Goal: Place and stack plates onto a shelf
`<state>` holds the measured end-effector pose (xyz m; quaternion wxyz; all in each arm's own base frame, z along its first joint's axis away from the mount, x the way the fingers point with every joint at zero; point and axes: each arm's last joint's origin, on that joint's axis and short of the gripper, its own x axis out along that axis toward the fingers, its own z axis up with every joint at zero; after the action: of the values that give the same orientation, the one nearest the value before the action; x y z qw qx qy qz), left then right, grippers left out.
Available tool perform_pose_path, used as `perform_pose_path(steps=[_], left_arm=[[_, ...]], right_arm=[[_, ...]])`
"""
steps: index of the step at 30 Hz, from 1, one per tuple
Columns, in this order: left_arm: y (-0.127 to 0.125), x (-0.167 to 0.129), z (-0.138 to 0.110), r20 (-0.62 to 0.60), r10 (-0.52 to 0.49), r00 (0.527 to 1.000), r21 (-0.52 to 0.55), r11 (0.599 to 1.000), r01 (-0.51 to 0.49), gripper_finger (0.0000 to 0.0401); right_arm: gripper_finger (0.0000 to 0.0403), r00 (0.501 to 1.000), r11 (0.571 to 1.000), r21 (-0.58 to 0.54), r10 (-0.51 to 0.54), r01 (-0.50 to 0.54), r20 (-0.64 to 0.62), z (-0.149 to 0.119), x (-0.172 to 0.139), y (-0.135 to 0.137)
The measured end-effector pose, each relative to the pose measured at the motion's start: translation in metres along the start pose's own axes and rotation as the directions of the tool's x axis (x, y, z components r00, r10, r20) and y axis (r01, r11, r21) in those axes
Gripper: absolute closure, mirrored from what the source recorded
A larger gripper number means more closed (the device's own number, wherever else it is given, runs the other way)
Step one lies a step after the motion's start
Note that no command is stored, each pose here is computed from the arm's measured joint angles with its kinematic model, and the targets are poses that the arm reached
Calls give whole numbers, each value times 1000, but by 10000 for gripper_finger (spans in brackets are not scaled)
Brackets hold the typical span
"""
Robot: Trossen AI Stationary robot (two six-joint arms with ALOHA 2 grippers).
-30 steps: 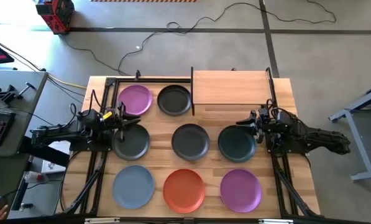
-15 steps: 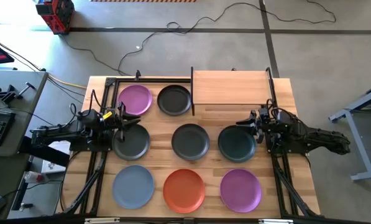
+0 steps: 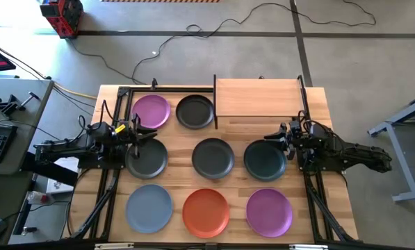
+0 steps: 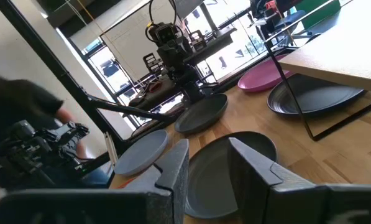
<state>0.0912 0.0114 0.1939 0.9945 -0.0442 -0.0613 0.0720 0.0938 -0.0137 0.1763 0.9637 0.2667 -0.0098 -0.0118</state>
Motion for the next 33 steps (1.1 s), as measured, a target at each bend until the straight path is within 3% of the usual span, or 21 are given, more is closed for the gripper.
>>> perform_pose_path(steps=[24,30,33], left_arm=[[0,0,0,1,0,1000,0,1000,0,337],[3,0,3,33,93,995,-6,996,-93,337],[3,0,3,41,104,994,-62,993,-102,337]], right_arm=[[309,1000,1000,0,0,0,0,0,0,0],[309,1000,1000,0,0,0,0,0,0,0],[309,1000,1000,0,0,0,0,0,0,0]])
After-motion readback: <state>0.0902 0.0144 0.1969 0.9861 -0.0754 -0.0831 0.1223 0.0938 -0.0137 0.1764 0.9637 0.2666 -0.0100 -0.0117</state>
